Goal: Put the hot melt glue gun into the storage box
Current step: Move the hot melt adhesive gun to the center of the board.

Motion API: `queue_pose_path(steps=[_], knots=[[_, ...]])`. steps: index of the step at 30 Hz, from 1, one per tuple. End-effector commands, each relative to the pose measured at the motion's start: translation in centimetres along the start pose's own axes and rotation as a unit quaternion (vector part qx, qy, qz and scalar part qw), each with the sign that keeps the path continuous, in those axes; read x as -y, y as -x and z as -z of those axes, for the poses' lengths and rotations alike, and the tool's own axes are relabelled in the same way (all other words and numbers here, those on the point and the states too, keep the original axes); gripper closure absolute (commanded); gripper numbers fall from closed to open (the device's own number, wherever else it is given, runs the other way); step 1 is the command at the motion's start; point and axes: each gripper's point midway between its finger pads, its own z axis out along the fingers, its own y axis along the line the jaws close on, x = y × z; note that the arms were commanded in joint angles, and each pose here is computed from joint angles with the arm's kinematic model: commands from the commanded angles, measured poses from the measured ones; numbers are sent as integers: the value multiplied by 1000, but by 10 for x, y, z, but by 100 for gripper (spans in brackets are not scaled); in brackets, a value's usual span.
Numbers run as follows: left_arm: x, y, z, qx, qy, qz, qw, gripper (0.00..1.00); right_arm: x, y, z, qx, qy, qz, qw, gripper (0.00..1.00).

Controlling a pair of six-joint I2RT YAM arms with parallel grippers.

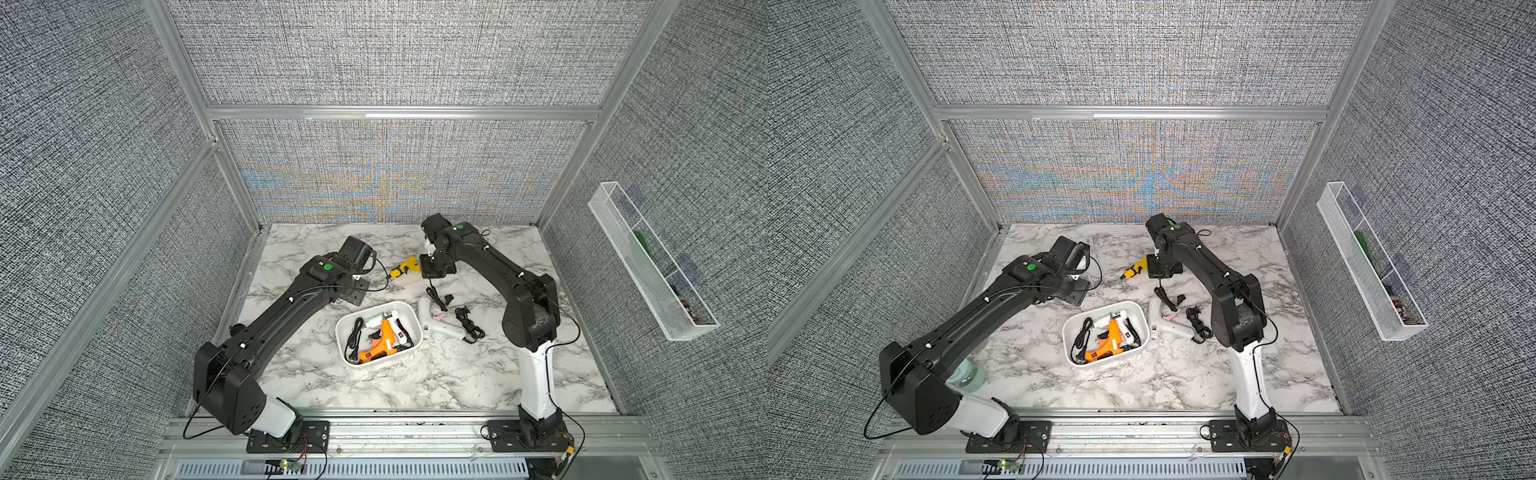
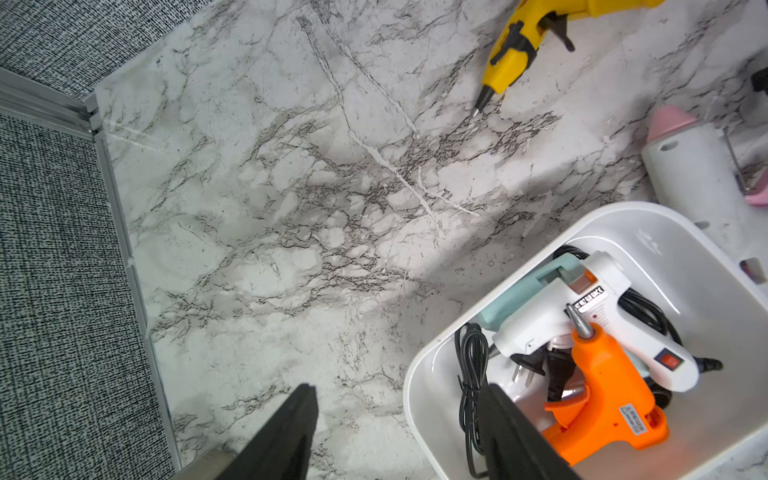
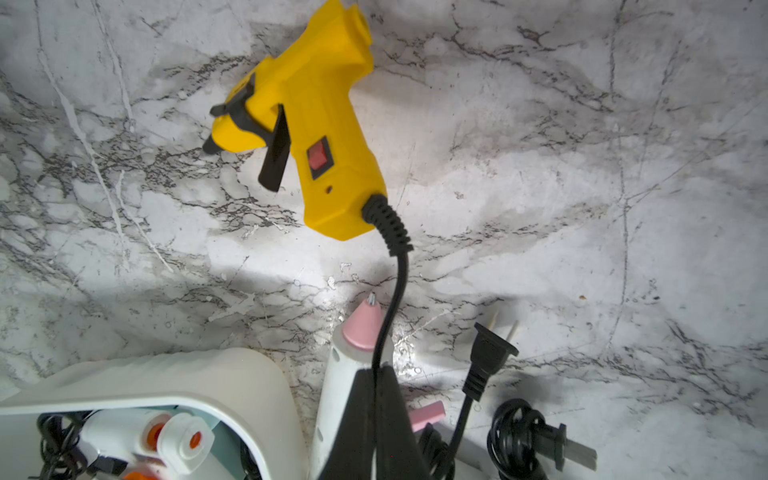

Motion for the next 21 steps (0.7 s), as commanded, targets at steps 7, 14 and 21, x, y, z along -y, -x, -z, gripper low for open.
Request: queue_pose_path(steps=[7,14,21], knots=[[-3,6,2,9,6,-9,1000,33,4,-78,-13,-104,-27,24,994,100],[-2,8,1,7,5,-11,1000,33,4,-61,9,-62,-36,48,996,55],[-4,10,2,9,7,-14,1000,33,-18,-3,22,14,-34,104,994,21]])
